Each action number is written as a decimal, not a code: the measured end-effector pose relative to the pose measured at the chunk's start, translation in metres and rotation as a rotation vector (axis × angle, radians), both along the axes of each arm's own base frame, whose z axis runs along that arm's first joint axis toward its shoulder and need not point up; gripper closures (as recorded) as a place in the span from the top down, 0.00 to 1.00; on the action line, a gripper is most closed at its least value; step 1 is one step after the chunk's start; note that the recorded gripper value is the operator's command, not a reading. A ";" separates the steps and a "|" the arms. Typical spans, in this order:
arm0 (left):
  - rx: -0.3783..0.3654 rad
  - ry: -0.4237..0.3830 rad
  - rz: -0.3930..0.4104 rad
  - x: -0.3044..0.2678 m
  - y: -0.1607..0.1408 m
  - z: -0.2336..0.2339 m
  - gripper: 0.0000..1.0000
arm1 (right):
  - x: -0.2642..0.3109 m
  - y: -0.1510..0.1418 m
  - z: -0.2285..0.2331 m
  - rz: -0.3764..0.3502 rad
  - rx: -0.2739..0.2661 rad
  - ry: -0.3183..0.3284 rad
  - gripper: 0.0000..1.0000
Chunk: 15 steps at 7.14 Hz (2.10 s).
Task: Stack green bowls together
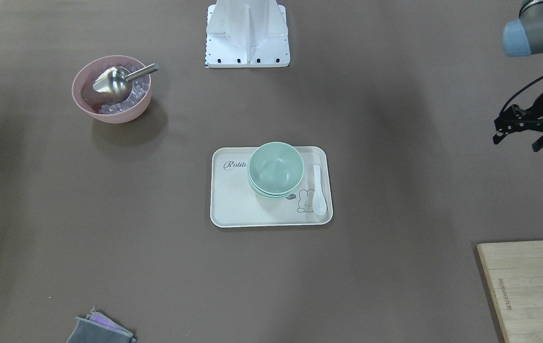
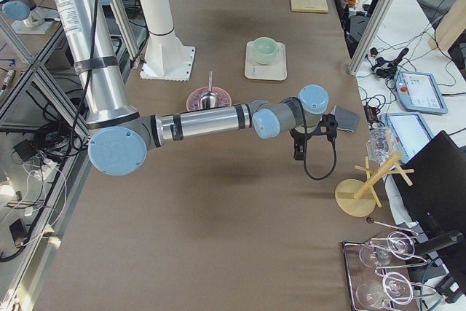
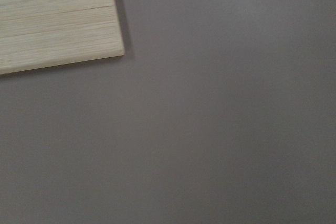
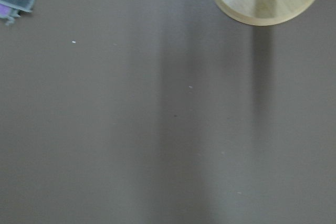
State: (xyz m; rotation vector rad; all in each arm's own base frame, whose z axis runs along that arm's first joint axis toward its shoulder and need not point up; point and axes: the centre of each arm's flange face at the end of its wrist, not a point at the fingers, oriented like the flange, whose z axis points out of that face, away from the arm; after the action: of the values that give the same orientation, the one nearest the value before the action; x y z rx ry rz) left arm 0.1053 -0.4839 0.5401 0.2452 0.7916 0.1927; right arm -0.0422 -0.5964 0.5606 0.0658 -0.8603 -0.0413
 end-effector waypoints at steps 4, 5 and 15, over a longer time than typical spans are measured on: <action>-0.091 -0.027 -0.022 -0.064 0.043 0.077 0.98 | 0.072 0.023 0.106 -0.122 -0.014 0.061 1.00; -0.107 -0.024 -0.036 -0.070 0.043 0.084 0.98 | 0.074 0.027 0.118 -0.129 -0.027 0.060 1.00; -0.150 -0.001 -0.107 -0.073 0.028 0.077 0.98 | 0.073 0.024 0.121 -0.124 -0.038 0.046 1.00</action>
State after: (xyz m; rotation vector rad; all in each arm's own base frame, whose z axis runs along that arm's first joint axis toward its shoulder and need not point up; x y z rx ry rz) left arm 0.0320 -0.4556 0.6174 0.1455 0.7860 0.0320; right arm 0.0310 -0.5722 0.6813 -0.0239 -0.8181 -0.1421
